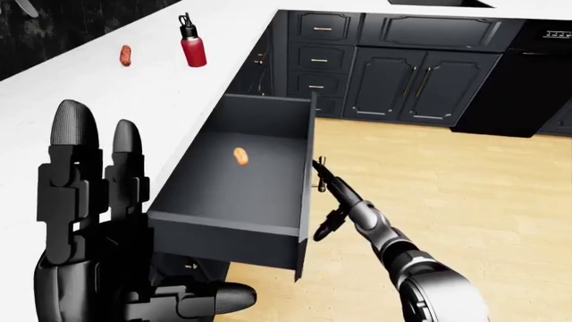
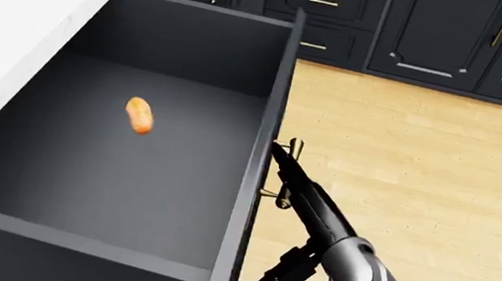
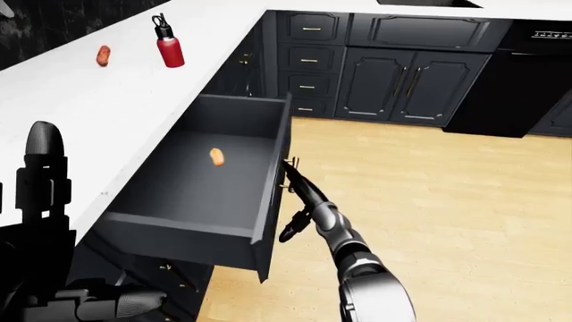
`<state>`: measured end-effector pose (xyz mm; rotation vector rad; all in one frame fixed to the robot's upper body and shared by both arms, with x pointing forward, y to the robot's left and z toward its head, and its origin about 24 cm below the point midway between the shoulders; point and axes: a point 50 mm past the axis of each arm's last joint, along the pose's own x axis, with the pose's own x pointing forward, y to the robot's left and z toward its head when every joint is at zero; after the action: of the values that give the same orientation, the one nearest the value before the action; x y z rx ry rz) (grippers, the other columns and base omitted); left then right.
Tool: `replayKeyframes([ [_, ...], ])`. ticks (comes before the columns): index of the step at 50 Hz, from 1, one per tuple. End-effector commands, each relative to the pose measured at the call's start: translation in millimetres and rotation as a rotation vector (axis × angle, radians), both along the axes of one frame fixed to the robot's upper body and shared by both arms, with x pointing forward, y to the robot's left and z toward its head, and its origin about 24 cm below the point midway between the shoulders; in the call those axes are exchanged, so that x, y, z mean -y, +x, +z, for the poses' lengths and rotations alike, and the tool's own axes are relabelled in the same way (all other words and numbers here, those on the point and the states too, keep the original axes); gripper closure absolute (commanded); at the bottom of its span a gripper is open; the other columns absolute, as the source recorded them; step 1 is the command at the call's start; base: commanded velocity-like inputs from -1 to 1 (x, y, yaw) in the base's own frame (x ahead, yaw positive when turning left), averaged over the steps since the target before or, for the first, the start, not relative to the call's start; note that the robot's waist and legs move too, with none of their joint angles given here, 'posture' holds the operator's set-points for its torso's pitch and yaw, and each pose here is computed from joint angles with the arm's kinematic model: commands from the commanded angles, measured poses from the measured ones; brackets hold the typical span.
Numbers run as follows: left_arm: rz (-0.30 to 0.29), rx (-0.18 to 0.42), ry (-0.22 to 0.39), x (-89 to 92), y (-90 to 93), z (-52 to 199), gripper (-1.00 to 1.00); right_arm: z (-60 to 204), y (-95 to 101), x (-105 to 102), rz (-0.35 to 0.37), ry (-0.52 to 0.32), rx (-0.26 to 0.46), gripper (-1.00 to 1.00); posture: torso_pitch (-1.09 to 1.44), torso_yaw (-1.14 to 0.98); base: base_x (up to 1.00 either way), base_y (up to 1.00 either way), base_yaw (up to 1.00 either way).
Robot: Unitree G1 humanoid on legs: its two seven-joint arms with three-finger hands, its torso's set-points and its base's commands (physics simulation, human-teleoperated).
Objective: Close the right drawer.
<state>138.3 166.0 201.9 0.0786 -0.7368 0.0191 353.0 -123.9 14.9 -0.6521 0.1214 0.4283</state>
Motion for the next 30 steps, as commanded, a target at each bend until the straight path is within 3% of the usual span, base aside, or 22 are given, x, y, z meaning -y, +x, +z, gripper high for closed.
replayKeyframes([
  [1, -0.001, 0.062, 0.006, 1.2, -6.0, 9, -1.00, 23, 7.0, -25, 0.150, 0.002, 0.103, -1.00, 0.00, 0.00, 0.00, 0.00, 0.00],
  [30, -0.003, 0.062, 0.003, 0.3, -6.2, 9, -1.00, 27, 7.4, -50, 0.221, -0.015, 0.094, -1.00, 0.00, 0.00, 0.00, 0.00, 0.00],
])
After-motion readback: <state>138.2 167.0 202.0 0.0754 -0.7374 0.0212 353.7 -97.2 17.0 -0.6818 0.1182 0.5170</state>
